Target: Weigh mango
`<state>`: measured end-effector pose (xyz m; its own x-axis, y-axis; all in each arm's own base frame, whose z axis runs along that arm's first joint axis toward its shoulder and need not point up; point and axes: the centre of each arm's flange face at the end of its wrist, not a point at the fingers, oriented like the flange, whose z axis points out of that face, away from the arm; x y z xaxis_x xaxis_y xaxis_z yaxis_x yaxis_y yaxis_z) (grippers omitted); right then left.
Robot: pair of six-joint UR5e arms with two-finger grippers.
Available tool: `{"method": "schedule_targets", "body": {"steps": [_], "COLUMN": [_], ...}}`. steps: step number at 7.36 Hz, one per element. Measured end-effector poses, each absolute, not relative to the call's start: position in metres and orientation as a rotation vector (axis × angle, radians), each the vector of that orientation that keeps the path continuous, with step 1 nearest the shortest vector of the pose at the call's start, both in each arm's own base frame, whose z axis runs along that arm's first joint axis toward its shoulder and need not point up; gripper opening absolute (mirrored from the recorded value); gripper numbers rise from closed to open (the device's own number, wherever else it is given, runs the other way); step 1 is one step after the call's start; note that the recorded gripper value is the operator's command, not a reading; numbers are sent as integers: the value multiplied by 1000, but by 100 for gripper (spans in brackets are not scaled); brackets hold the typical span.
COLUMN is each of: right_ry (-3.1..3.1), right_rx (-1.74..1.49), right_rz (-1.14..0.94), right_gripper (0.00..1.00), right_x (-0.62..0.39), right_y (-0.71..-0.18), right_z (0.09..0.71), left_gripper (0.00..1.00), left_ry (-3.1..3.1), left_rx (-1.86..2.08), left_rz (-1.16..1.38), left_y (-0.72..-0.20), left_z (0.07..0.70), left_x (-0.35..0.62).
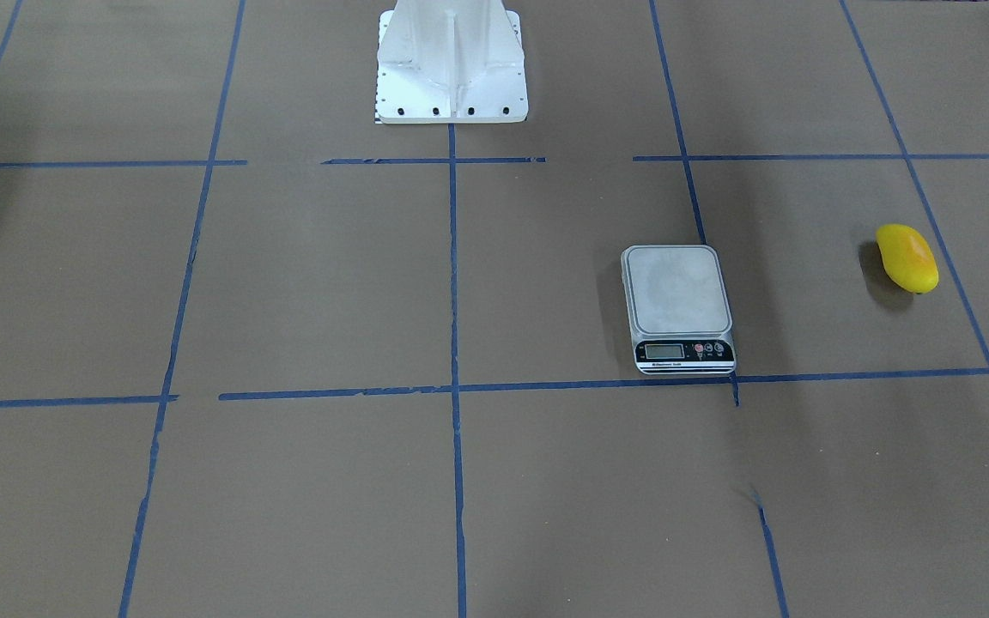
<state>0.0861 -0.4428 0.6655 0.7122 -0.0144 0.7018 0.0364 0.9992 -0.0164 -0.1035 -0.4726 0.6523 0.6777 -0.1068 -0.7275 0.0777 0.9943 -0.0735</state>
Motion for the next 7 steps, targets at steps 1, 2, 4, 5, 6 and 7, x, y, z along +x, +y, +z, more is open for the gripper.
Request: {"method": "schedule_targets", "body": {"steps": [1, 2, 4, 5, 6, 7], "right_ry": [-778, -778, -778, -778, -778, -778], "right_rx": [-30, -30, -30, -30, -30, -30], "right_rz": [-28, -28, -28, -28, -28, -28], "right_gripper": [100, 100, 100, 100, 100, 100], "right_x": [86, 86, 86, 86, 86, 86], "right_y": [-443, -443, -443, -443, -443, -443], "right_z": [666, 666, 666, 666, 666, 666], "left_gripper": [100, 100, 100, 100, 100, 100], "left_ry": [819, 818, 815, 814, 813, 813], "left_rx": [-38, -37, -29, -26, -25, -24], "left_rz": [-106, -106, -99, -96, -95, -94], "left_y": [-472, -473, -475, -476, -475, -475], "left_z": [652, 653, 650, 649, 649, 649], "left_x": [-103, -103, -102, -102, -102, -102]}}
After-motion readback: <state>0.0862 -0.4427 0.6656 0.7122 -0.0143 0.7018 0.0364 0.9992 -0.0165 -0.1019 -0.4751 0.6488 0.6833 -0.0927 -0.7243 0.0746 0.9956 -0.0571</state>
